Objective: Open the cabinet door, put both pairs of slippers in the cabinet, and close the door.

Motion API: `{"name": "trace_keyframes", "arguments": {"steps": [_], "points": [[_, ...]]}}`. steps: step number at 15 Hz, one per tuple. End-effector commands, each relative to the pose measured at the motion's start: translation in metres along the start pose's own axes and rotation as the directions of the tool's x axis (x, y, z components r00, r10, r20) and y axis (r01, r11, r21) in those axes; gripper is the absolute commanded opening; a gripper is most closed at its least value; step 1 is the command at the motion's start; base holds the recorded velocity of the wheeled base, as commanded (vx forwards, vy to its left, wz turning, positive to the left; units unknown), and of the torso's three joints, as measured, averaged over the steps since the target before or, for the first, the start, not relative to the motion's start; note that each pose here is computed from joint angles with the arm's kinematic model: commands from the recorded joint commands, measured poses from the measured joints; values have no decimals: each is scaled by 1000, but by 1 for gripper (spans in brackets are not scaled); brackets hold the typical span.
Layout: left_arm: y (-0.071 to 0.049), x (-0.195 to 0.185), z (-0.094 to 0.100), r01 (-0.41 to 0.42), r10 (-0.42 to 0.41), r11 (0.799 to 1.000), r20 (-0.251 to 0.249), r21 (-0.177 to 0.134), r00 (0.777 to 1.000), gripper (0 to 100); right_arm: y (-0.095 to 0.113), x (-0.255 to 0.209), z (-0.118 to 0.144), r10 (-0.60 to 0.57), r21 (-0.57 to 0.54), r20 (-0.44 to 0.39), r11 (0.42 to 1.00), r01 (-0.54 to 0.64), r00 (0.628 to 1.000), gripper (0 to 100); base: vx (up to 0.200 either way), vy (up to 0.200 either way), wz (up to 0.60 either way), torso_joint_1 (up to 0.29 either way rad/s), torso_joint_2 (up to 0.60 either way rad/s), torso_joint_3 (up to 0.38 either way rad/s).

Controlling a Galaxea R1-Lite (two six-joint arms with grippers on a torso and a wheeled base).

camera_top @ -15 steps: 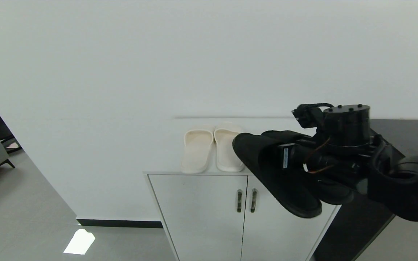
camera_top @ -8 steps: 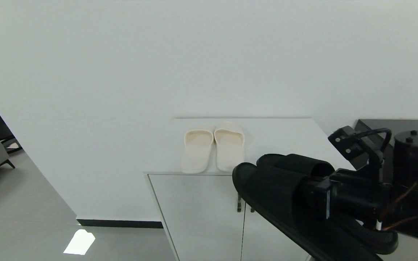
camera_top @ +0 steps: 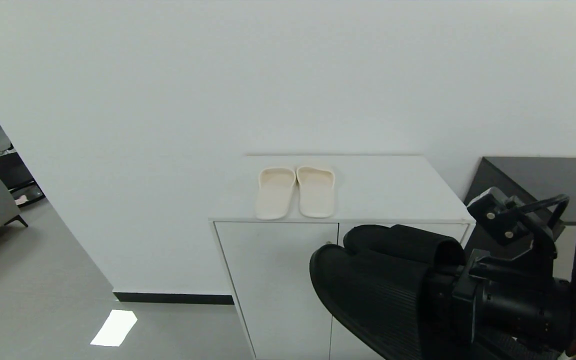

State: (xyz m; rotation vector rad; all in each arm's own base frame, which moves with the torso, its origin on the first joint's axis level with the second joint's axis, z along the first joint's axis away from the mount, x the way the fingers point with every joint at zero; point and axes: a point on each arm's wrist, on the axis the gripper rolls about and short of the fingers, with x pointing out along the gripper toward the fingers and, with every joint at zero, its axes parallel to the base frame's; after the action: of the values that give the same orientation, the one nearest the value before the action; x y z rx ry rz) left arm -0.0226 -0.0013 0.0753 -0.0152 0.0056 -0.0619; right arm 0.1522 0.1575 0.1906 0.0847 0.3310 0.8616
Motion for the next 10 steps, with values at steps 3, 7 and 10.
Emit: {"name": "trace_keyframes", "arguments": {"steps": [3, 7, 10], "points": [[0, 0, 0, -1, 1, 1000, -1, 0, 1000, 0, 0, -4, 1, 7, 2, 11, 1000, -7, 1000, 0, -133, 0, 0, 0, -2, 3], [0, 0, 0, -1, 1, 1000, -3, 1, 1000, 0, -9, -4, 0, 3, 12, 21, 1000, -3, 1000, 0, 0, 0, 0, 0, 0, 0], [0, 0, 0, -1, 1, 1000, -3, 0, 1000, 0, -14, -2, -4, 15, 10, 36, 1000, -16, 999, 0, 0, -133, 0, 5, 3, 0]]}}
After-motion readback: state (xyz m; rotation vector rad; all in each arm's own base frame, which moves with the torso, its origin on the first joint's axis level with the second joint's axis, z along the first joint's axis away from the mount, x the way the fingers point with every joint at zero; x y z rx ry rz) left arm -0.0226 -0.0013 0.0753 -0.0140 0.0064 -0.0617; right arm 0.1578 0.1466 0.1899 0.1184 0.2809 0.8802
